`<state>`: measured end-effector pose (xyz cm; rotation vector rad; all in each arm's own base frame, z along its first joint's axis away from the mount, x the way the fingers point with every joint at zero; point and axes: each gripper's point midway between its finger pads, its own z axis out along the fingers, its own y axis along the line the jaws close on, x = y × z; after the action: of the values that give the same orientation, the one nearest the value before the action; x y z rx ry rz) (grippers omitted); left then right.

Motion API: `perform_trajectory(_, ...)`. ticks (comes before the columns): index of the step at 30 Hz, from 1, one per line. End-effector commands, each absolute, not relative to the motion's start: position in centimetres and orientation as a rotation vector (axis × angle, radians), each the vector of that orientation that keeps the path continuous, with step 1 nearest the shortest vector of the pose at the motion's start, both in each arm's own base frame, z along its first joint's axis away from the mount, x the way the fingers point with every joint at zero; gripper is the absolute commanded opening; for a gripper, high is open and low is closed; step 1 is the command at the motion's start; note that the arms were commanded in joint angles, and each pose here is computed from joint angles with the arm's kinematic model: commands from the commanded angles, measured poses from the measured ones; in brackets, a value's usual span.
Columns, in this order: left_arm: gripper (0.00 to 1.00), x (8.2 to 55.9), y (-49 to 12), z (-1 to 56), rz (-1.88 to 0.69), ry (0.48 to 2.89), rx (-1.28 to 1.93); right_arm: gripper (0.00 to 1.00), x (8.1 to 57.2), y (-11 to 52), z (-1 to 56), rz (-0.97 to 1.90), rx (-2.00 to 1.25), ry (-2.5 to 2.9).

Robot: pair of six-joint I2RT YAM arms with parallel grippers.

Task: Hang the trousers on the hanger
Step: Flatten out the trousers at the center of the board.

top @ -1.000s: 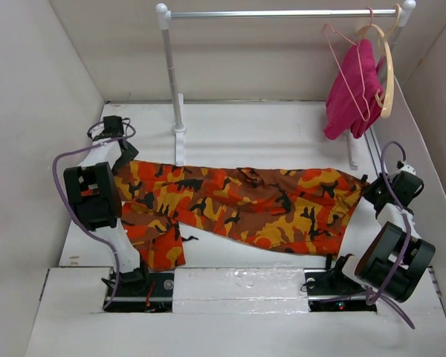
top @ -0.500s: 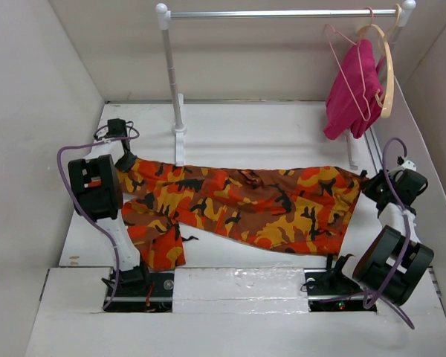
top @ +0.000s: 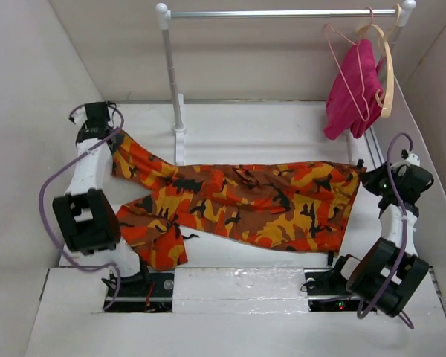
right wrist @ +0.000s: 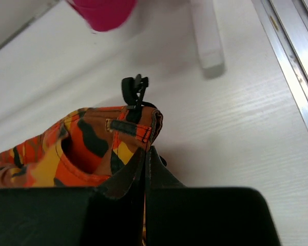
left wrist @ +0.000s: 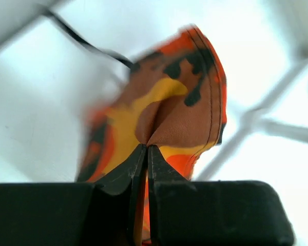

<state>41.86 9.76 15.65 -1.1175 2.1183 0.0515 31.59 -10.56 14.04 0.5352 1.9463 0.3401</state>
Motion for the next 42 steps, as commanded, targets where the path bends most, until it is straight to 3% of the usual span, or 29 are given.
perform_trajectory(1,0.0,40.6,11.8,26.2,0.06,1.802,-1.153,0.0,33.1,-9.4,21.5,0.349,0.364,1.772)
perform_trajectory(7,0.0,37.3,12.2,32.8,0.057,1.642,-1.184,0.0,33.7,-9.1,26.9,0.325,0.243,1.647)
perform_trajectory(11,0.0,36.7,12.6,33.0,0.106,1.651,-1.167,0.0,35.1,-11.1,22.7,0.316,0.357,1.73)
perform_trajectory(21,0.0,37.3,13.3,27.0,0.21,1.777,-1.14,0.0,35.8,-16.4,19.9,0.148,0.51,1.847)
perform_trajectory(29,0.0,41.0,11.3,21.5,0.263,1.95,-1.071,0.0,36.9,-19.5,15.1,0.145,0.673,1.886)
perform_trajectory(37,0.0,44.2,9.2,15.6,0.247,2.081,-1.039,0.0,39.5,-23.7,16.6,0.03,0.715,1.882)
perform_trajectory(38,0.03,44.6,8.7,15.2,0.229,2.092,-1.023,0.03,39.7,-24.4,17.0,0.006,0.724,1.874)
perform_trajectory(39,0.17,44.9,7.3,14.8,0.192,2.135,-0.962,0.15,39.9,-24.6,17.2,0.004,0.732,1.884)
perform_trajectory(40,0.37,45.3,6.7,14.8,0.178,2.144,-0.942,0.31,40.2,-25.0,18.5,-0.002,0.736,1.877)
perform_trajectory(42,0.58,45.1,5.7,14.2,0.174,2.191,-0.917,0.64,39.4,-25.2,18.9,-0.006,0.78,1.918)
